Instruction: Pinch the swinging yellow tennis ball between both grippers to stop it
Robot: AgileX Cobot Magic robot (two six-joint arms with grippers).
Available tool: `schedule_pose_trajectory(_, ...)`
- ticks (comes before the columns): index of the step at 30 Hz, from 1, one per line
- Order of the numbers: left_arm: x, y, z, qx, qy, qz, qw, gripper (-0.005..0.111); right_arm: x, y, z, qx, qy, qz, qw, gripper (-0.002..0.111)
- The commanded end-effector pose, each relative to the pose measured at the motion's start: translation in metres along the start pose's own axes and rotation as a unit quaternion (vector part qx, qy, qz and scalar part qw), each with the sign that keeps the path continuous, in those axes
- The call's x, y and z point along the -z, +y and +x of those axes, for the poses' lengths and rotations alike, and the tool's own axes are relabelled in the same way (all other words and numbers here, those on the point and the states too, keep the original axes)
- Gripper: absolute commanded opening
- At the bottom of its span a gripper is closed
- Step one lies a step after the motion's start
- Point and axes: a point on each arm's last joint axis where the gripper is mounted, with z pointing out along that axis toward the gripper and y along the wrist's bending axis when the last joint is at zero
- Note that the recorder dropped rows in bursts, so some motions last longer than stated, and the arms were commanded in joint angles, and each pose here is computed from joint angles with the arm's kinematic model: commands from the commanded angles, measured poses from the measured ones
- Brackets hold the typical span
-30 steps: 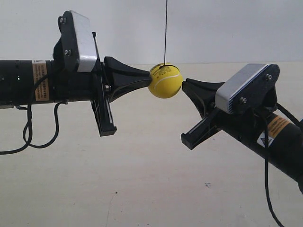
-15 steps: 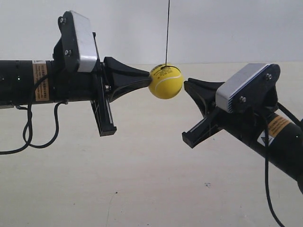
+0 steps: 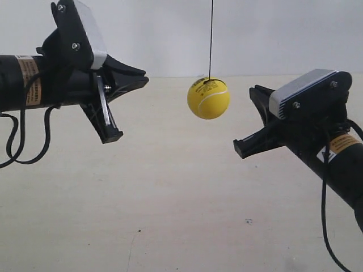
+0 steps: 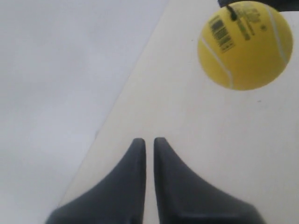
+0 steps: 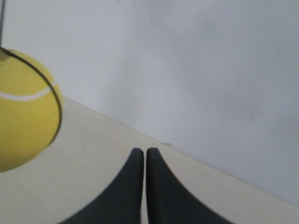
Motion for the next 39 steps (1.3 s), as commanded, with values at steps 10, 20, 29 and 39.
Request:
schedule_pose_trajectory(10,0.038,0.004,-0.024,0.029,-0.028,-0.051,0.998,0.005,0.002,-0.011,-0.002,0.033,0.02,0.058,0.998,0.0)
schedule_pose_trajectory(20,0.091,-0.009,-0.04,0.038,-0.066,-0.099,0.992,0.005,0.047,-0.031,-0.06,0.018,-0.034,0.085,0.996,0.0)
schedule_pose_trajectory(29,0.154,-0.009,-0.055,0.073,-0.069,-0.205,0.974,0.005,0.112,-0.043,-0.116,-0.003,-0.11,0.07,0.991,0.0)
schedule_pose_trajectory(39,0.224,-0.056,-0.053,0.11,-0.191,-0.245,0.944,0.005,0.17,-0.043,-0.122,-0.039,-0.144,0.042,0.988,0.0)
